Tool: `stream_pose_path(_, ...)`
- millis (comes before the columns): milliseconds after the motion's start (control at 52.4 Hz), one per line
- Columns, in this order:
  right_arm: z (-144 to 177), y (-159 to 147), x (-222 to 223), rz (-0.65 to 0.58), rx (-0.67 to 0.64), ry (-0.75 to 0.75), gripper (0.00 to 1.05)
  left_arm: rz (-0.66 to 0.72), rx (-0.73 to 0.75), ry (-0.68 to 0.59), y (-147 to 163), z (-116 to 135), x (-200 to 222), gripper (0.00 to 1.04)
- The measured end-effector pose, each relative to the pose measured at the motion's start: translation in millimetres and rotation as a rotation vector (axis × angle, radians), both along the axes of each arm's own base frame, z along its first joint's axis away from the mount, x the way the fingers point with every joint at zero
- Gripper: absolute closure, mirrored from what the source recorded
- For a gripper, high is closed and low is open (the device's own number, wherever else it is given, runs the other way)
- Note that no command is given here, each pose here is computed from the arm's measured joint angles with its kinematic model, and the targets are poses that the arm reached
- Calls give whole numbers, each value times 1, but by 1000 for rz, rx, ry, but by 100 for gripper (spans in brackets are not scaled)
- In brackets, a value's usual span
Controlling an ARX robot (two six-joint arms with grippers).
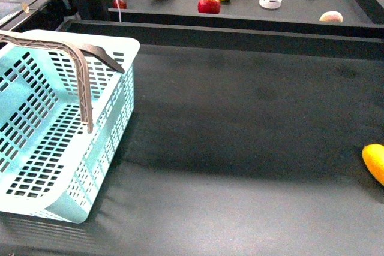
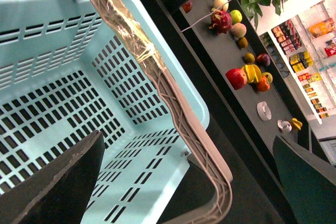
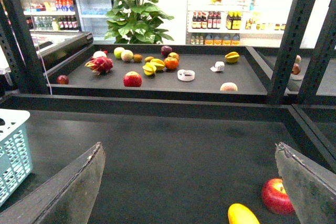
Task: Pick mango with right arm and hold basket with left
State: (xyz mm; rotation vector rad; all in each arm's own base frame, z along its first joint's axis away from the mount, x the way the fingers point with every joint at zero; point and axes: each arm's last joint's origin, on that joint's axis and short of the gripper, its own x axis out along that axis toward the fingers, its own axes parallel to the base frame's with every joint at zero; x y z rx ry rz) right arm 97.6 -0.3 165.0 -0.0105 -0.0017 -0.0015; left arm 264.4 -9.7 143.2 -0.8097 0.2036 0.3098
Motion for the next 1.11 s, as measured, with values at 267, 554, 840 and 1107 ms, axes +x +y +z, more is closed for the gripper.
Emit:
stream_pose_path(267, 0, 0, 0, 0, 0, 0, 8, 4, -119, 15, 2, -24, 52, 6)
stream_pose_path(554, 0, 0, 0, 0, 0, 0, 8, 6, -207, 12, -1, -35, 97, 6)
stream_pose_path(840, 0, 0, 0, 0, 0, 0, 8, 44, -239, -17, 6, -36, 117, 41)
stream_pose_path(1107, 0, 0, 0, 0, 0, 0, 8, 44, -264, 43, -2, -43, 112, 85)
